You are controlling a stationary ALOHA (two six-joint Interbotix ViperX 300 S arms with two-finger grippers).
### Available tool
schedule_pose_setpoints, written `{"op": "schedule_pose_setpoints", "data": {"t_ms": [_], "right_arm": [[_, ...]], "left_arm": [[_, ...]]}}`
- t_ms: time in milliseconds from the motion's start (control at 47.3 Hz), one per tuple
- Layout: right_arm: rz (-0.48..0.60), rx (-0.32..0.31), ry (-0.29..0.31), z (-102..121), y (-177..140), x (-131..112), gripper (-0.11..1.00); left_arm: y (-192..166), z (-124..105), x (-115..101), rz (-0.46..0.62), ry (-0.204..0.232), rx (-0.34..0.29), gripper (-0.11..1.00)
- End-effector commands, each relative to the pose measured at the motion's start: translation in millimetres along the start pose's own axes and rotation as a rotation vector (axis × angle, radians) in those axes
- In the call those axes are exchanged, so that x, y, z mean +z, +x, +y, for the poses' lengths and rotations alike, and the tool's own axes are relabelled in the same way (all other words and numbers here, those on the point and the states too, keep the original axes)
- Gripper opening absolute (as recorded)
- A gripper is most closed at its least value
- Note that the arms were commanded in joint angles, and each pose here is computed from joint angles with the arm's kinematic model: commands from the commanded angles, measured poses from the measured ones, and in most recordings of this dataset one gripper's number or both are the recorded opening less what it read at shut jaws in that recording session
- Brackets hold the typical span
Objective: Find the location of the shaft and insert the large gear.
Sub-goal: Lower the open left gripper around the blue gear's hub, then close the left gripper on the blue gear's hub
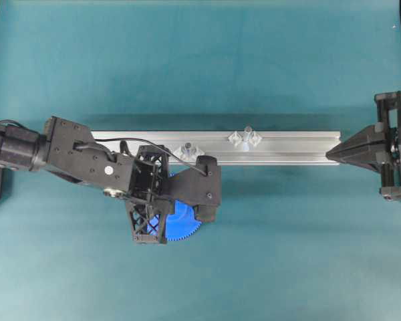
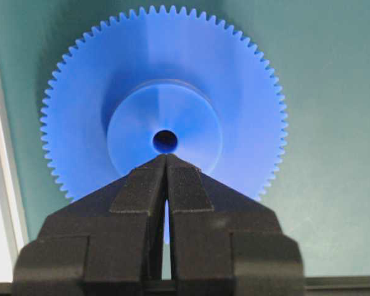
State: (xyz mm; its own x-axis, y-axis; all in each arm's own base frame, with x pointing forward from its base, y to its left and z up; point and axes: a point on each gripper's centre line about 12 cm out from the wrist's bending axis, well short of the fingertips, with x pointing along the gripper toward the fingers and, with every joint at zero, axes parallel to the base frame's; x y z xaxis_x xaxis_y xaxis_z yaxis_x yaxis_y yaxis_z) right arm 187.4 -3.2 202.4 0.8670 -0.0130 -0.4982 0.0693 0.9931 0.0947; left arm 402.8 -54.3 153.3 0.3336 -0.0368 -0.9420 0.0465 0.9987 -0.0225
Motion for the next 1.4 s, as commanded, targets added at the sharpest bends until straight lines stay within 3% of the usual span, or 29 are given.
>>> {"op": "schedule_pose_setpoints", "data": {"t_ms": [0, 211, 571, 1120, 1289, 1374], "right_arm": [[-0.014, -0.001, 0.018, -0.1, 0.4, 4.8, 0.01], [-0.017, -0.001, 0.018, -0.1, 0.4, 4.7, 0.01], [-0.019, -0.001, 0.018, -0.1, 0.4, 4.9, 0.01], [-0.031, 0.001, 0.021, 0.1, 0.2, 6.3, 0.01], [-0.031, 0.001, 0.02, 0.0, 0.0, 5.9, 0.01], [-0.028, 0.0, 0.021, -0.1, 0.0, 4.2, 0.01]], "left_arm": [[-9.5, -2.7, 10.6, -0.037, 0.007, -0.004, -0.02], [-7.8, -3.9, 16.2, -0.043, 0.008, -0.005, -0.01], [-2.9, -2.8, 11.8, 0.037, 0.013, 0.004, -0.01], [1.2, -3.3, 18.6, 0.04, 0.024, 0.005, 0.0], [1.2, -3.3, 18.6, 0.04, 0.026, 0.005, 0.05], [0.6, -3.3, 18.8, 0.038, 0.026, 0.005, 0.12]]}}
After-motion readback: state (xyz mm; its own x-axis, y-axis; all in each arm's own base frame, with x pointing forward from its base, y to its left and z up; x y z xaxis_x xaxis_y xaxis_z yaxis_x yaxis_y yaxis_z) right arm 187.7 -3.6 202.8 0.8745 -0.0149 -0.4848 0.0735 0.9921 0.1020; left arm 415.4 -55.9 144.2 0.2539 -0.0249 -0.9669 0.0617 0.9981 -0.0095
